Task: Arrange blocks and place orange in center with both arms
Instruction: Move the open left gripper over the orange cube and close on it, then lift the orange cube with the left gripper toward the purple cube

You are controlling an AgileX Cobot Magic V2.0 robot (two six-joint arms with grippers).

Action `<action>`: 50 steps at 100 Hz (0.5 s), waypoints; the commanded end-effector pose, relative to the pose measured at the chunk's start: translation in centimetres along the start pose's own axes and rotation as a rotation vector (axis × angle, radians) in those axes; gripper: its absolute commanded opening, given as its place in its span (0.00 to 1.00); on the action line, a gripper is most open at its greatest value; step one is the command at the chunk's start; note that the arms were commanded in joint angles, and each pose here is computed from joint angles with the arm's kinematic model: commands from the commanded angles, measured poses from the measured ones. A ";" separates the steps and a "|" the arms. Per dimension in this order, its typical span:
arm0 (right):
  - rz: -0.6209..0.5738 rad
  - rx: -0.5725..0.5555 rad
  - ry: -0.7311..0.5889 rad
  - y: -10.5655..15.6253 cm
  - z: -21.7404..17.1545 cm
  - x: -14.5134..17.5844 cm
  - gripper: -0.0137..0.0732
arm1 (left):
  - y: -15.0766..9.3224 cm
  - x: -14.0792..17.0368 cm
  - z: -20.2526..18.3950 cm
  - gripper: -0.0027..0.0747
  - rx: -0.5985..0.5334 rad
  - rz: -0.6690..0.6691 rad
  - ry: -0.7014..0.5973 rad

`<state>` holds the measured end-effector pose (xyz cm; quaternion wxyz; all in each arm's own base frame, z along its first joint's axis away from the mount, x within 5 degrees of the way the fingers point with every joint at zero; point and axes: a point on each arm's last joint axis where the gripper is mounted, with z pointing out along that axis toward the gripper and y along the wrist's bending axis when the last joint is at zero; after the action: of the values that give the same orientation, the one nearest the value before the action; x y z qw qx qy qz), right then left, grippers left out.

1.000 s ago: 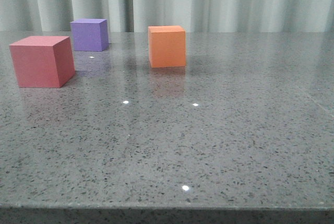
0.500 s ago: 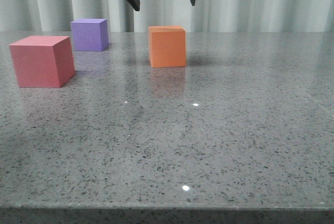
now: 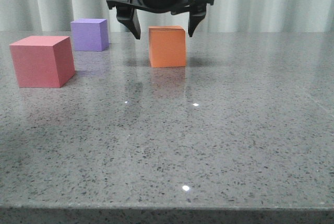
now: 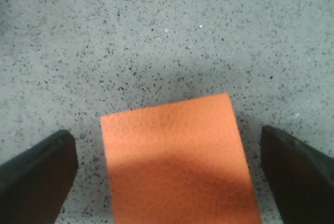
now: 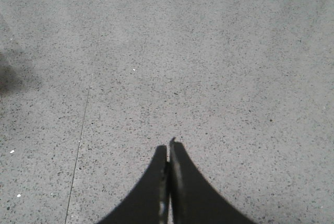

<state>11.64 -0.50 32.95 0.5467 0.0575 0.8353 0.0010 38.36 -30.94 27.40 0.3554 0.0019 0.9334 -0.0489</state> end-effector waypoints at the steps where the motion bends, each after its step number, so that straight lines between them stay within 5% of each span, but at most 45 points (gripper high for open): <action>1: -0.018 -0.005 -0.102 0.1 -0.5 -1.4 0.08 | -0.2 -2.2 -3.2 0.88 0.066 -0.025 -0.108; 24: -0.018 -0.005 -0.102 0.1 -0.5 -1.4 0.08 | -0.3 -2.0 -2.8 0.85 0.061 -0.021 -0.101; 50: -0.018 -0.005 -0.102 0.1 -0.5 -1.4 0.08 | -0.3 -2.1 -2.9 0.49 0.058 -0.024 -0.099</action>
<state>11.64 -0.50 32.95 0.5467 0.0575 0.8353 0.0010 38.63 -31.18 26.34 0.3491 0.0012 0.9361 -0.0436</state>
